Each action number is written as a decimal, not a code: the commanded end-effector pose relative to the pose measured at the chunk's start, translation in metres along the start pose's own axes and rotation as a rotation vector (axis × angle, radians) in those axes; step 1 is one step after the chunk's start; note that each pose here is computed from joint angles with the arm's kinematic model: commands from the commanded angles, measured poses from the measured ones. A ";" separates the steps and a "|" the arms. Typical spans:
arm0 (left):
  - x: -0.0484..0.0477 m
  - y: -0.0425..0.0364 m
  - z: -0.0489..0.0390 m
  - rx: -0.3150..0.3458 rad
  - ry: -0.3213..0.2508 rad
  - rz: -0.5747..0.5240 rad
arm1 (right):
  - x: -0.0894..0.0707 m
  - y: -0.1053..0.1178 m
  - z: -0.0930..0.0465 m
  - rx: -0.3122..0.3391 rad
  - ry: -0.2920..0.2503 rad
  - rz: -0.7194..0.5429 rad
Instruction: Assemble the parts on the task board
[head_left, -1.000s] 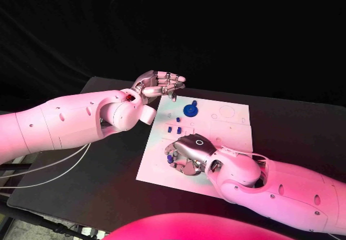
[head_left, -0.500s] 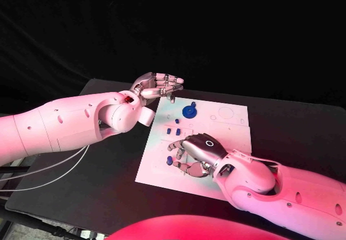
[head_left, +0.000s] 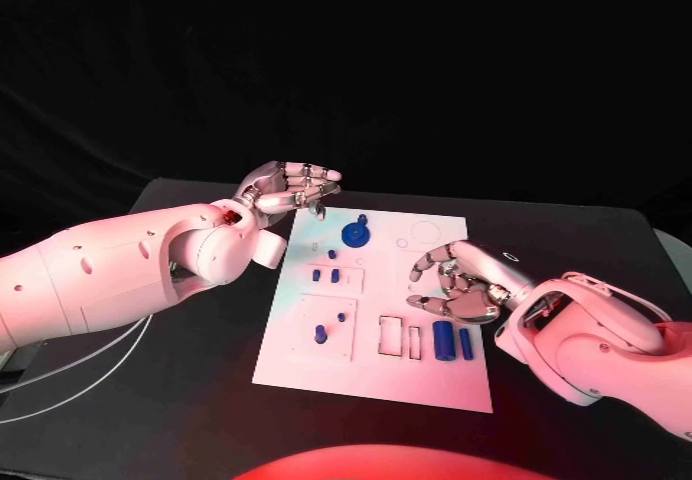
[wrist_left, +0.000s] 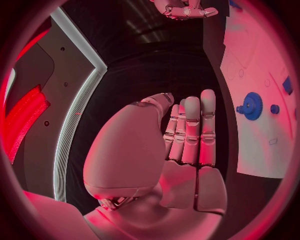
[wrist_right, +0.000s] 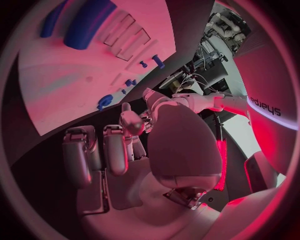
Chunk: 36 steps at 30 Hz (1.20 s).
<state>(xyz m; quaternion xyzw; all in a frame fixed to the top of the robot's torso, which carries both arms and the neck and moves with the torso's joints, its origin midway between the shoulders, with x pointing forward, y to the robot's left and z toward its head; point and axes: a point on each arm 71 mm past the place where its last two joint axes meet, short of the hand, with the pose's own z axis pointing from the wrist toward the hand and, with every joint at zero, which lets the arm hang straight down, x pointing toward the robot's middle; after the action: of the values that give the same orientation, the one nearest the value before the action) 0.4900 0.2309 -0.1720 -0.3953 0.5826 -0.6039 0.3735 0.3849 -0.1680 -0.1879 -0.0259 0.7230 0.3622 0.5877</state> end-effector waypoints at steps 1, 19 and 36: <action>0.0018 -0.0005 0.0002 0.006 0.015 -0.008 | 0.000 -0.014 -0.012 0.117 0.060 0.094; 0.0025 0.0013 -0.0009 0.000 0.019 -0.008 | 0.014 -0.053 -0.059 0.339 0.048 0.011; 0.0016 0.0021 -0.0021 -0.003 0.020 -0.009 | 0.044 -0.044 -0.043 0.332 0.113 0.020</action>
<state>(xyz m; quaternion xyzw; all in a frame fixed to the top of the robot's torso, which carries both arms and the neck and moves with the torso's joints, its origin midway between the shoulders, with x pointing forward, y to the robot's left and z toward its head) 0.4883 0.2327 -0.1752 -0.3963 0.5859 -0.6012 0.3717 0.3561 -0.2068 -0.2443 0.0639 0.8010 0.2538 0.5384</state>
